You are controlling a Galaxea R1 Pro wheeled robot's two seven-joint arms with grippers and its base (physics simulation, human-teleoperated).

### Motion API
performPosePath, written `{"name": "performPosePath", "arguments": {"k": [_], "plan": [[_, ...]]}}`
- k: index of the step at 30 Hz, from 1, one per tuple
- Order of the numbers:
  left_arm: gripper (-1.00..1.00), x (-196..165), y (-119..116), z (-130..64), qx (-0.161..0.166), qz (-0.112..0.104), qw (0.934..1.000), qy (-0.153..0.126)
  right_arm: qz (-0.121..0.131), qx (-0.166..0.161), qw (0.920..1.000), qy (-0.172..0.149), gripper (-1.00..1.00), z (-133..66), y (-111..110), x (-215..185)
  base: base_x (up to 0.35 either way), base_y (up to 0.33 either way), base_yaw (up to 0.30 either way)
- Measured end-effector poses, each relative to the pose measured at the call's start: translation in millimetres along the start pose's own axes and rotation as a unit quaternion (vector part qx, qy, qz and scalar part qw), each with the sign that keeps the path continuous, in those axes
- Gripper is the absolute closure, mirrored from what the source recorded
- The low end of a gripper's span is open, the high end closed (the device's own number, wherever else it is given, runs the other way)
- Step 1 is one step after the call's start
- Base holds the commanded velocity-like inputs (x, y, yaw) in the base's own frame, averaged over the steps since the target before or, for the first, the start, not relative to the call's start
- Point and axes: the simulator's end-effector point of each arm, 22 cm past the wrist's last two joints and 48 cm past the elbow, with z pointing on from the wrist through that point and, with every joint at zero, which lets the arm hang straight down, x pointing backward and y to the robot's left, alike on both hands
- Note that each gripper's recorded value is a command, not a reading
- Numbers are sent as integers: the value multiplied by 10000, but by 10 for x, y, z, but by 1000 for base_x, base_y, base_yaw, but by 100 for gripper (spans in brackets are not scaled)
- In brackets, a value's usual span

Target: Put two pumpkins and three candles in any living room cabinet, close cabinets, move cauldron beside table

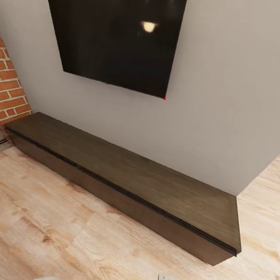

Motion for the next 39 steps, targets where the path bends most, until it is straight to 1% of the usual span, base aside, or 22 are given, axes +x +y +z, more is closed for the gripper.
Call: {"name": "performPosePath", "arguments": {"k": [24, 39], "plan": [[-100, 40, -6, 1, 3, 12, 10000, 35, -8, -17, 10000, 1, -100, -4, 26, 2, 0, 0, 292], [-100, 27, -2, 3, 0, -4, 10000, -16, -13, -19, 10000, 2, -100, -5, 27, 3, 0, 0, 291]]}}
